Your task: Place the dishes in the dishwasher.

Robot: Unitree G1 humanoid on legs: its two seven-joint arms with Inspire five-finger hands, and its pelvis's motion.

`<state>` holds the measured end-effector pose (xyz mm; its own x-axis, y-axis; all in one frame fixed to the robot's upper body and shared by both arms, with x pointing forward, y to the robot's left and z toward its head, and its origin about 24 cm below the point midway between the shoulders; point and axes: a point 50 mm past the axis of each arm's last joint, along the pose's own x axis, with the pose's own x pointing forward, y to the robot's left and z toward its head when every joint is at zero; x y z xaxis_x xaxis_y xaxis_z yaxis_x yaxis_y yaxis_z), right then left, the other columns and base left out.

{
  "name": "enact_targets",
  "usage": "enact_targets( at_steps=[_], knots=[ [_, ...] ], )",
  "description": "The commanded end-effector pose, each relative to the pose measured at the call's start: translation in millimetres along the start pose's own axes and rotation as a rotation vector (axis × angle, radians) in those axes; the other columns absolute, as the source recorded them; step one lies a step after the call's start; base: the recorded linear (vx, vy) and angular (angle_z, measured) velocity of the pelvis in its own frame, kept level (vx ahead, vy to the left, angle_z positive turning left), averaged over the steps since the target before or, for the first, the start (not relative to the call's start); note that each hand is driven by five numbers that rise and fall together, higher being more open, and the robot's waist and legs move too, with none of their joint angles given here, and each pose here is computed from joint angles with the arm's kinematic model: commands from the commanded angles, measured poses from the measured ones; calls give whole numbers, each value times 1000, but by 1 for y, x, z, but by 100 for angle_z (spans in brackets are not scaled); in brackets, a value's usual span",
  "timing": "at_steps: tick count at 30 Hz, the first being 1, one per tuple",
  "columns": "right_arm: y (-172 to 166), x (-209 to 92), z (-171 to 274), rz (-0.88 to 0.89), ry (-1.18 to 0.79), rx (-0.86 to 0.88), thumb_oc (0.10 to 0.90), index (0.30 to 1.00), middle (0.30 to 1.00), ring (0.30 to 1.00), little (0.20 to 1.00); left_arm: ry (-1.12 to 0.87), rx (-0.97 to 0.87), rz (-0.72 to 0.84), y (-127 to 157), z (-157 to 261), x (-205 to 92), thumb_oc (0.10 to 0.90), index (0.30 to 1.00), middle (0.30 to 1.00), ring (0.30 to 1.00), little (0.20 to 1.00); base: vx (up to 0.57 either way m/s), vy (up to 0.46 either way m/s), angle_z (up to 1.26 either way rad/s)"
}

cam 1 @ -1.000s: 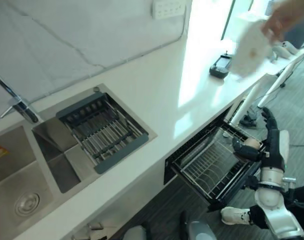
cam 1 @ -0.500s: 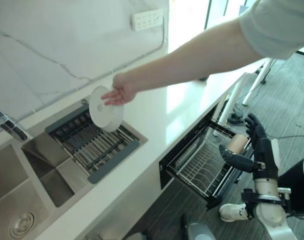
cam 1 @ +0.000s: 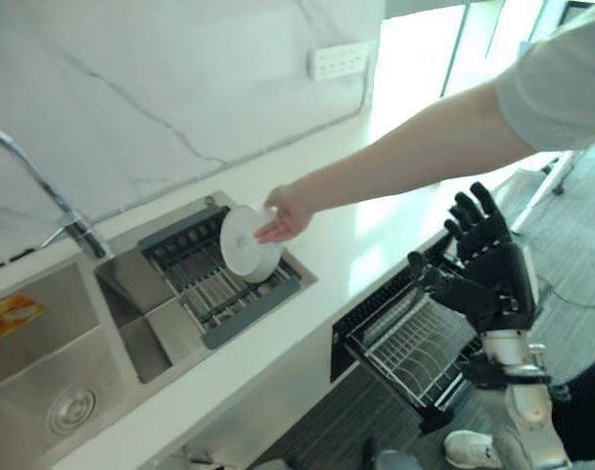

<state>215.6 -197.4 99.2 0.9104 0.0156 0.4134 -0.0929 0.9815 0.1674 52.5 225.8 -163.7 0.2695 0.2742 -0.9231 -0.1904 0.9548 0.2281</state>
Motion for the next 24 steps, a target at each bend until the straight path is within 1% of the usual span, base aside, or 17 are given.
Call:
enact_targets(
  at_steps=[1, 6, 15, 19, 24],
  knots=[
    [12, 30, 37, 70, -215, 97, 800, 900, 900, 900, 900, -50, -14, -14, -9, 19, 1, 800, 900, 900, 900, 900, 22, -8, 21],
    [23, 36, 28, 69, -162, 140, 800, 900, 900, 900, 900, -14, -11, 2, -3, 9, 1, 800, 900, 900, 900, 900, 14, -6, 31],
    [36, 43, 14, 71, -84, 177, 800, 900, 900, 900, 900, -6, -13, -5, -4, 1, 1, 800, 900, 900, 900, 900, 20, -9, 14],
    [39, 47, 10, 66, -70, 178, 800, 900, 900, 900, 900, -11, -11, -15, -5, 2, 1, 800, 900, 900, 900, 900, 26, -3, 1],
    [39, 56, 3, 19, -34, 228, 800, 900, 900, 900, 900, -3, 10, -13, -4, 0, 1, 800, 900, 900, 900, 900, 45, -13, 8]
  ],
)
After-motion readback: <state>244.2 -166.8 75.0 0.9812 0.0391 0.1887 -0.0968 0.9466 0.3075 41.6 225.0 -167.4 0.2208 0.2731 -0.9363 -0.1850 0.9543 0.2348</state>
